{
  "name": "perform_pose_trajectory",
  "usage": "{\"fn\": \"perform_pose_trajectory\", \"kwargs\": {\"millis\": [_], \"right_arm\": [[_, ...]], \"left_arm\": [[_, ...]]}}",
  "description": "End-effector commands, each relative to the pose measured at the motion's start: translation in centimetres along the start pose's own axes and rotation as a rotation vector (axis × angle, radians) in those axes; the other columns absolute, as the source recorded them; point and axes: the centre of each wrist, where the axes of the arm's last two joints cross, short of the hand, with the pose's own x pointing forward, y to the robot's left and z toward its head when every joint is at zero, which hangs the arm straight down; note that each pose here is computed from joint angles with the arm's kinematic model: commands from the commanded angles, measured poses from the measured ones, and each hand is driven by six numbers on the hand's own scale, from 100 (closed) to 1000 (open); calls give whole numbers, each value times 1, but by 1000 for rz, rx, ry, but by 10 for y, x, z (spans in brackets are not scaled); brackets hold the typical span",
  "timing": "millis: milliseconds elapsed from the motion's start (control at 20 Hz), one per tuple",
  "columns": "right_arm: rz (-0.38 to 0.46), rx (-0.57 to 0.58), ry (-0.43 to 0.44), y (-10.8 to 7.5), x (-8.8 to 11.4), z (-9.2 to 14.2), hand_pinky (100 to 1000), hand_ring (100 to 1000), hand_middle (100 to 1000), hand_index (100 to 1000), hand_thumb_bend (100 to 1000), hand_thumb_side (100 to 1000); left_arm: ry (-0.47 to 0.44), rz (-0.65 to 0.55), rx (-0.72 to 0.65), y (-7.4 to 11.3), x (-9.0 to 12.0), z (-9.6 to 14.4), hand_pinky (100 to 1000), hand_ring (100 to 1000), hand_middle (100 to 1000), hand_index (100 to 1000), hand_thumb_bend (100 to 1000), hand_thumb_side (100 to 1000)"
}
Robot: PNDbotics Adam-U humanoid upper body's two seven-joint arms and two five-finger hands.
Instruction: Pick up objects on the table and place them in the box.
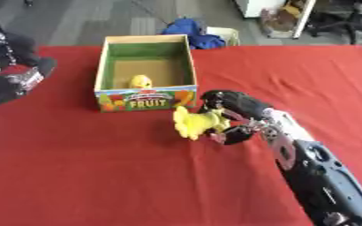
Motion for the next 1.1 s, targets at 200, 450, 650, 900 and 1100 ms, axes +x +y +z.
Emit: {"fn": "perform_pose_trajectory", "kwargs": {"millis": [200, 450, 650, 900, 1100], "right_arm": [[37, -140, 17, -72, -9, -5, 741, 861, 471, 573, 100, 100], [12, -217, 88, -101, -20, -12, 746, 867, 474, 583, 100, 100], [-19, -237, 146, -105, -30, -18, 753, 886, 476, 589, 100, 100], [-18, -232, 230, -101, -43, -16, 758, 900, 478, 591, 100, 100], [-14, -223, 298, -94, -54, -12, 764, 914, 489, 601, 100, 100]], "left_arm": [[-47, -1, -1, 2, 11, -2, 646, 588, 555, 666, 563, 325], [-97, 25, -29, -4, 23, -9, 643, 587, 553, 664, 568, 321], [-155, 50, -69, -11, 37, -16, 642, 588, 554, 665, 568, 318], [-227, 73, -122, -19, 54, -23, 642, 603, 554, 667, 569, 312], [-284, 96, -158, -23, 67, -26, 642, 612, 554, 671, 572, 307]]}}
